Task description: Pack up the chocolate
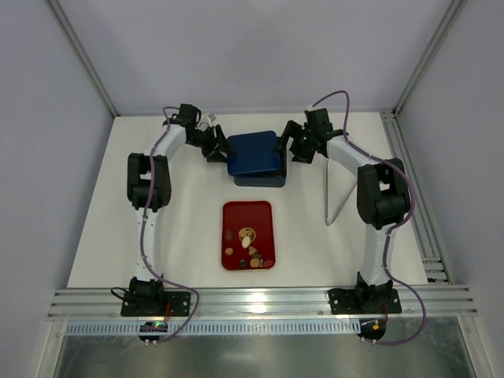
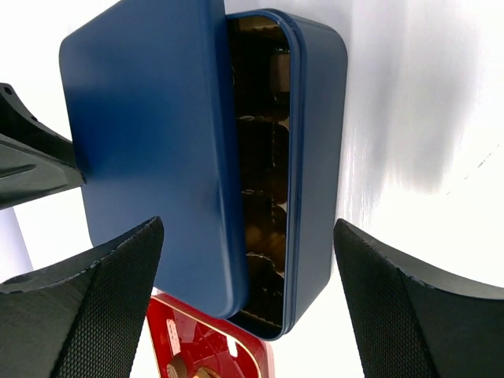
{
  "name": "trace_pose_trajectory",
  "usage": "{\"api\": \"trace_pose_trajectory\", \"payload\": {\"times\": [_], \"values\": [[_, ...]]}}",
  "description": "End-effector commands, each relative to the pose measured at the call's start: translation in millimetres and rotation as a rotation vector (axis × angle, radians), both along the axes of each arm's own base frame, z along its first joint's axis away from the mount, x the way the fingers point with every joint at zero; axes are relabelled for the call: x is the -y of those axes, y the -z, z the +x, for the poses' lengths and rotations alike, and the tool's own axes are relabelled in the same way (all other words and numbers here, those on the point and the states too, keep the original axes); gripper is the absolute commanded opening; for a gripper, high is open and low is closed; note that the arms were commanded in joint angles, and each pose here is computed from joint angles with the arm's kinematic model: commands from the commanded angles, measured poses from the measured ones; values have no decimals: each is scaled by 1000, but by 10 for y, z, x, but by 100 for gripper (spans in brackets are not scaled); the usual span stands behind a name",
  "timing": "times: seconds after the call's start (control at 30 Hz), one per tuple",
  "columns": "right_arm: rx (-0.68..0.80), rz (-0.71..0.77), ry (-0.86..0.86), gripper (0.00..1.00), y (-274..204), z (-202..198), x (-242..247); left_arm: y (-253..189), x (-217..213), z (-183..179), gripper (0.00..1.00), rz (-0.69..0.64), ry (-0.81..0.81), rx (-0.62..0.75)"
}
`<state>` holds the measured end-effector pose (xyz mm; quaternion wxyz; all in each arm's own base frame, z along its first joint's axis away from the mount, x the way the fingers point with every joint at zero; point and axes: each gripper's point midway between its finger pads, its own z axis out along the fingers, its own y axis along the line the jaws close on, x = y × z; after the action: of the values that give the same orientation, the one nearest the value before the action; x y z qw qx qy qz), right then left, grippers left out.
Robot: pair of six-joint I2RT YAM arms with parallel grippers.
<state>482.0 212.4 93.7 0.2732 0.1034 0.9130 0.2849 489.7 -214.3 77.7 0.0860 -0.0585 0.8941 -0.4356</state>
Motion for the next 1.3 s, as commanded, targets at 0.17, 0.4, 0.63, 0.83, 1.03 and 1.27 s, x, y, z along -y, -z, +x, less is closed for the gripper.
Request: {"api": "trace_pose_trajectory", "payload": {"times": [0.17,0.4,0.63,0.83,1.03,1.27], "values": [[47,0,-26,88,-99,128,-103,-132,73,42,51,87,50,63],[43,-3,-26,87,-71,159,-118,-79,114,39,51,162,76,70],[46,-7,-29,85,-70,178,-126,3,111,44,51,219,90,73],[45,-9,-28,83,-59,190,-127,9,143,37,51,266,108,95],[44,-8,-30,81,-54,188,-138,67,201,-3,51,314,139,108],[55,-11,-39,78,-95,166,-174,84,241,-42,52,336,162,115]]}}
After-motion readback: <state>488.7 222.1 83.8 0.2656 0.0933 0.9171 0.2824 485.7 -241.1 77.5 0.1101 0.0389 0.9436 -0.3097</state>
